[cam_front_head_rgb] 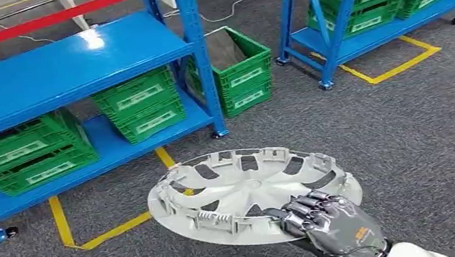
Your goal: Take the parts from the cabinet and place them on the table.
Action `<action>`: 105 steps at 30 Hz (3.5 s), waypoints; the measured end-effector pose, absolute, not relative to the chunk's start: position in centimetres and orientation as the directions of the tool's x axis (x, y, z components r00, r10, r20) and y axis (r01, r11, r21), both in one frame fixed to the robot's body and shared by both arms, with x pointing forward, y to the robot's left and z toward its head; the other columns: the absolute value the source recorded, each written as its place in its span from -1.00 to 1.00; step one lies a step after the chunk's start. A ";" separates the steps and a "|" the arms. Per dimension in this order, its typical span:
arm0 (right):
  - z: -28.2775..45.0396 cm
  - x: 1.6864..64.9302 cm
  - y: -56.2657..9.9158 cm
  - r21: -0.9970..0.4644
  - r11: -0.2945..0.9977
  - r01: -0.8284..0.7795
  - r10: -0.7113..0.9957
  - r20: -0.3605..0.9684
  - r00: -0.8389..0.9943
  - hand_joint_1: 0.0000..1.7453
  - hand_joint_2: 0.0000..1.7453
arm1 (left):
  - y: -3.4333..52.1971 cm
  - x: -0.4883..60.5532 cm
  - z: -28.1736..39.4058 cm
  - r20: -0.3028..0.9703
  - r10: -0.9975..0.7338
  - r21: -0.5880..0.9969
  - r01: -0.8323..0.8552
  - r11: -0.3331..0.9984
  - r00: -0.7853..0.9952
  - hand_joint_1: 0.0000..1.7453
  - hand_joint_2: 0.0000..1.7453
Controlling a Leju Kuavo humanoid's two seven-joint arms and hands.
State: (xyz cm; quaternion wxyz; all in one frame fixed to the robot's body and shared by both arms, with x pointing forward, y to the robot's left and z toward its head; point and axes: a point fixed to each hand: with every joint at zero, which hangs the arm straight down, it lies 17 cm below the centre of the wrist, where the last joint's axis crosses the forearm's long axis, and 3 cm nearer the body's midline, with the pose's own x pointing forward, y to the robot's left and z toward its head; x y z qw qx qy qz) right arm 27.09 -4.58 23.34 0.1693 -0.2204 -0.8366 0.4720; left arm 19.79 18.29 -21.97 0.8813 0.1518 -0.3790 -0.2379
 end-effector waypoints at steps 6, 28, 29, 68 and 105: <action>23.5 26.9 -4.8 -0.859 0.466 0.213 0.531 0.079 -0.844 1.00 1.00 | 18.7 19.8 -22.0 0.590 -0.546 0.459 0.310 0.833 0.594 -1.00 1.00; 24.1 28.3 -6.1 -0.852 0.488 0.191 0.541 0.124 -0.832 1.00 1.00 | 18.6 20.8 -21.9 0.584 -0.575 0.469 0.339 0.815 0.574 -1.00 1.00; 24.2 28.5 -6.1 -0.852 0.488 0.190 0.540 0.124 -0.833 1.00 1.00 | 18.7 21.0 -21.8 0.585 -0.575 0.470 0.338 0.815 0.572 -1.00 1.00; 23.4 28.5 -6.6 -0.858 0.465 0.217 0.558 0.094 -0.824 1.00 1.00 | 19.9 20.3 -22.1 0.588 -0.576 0.477 0.333 0.814 0.567 -1.00 1.00; 21.9 28.5 -2.5 -0.826 0.500 0.262 0.638 0.147 -0.756 1.00 1.00 | 22.7 20.1 -22.4 0.597 -0.508 0.466 0.247 0.850 0.621 -1.00 1.00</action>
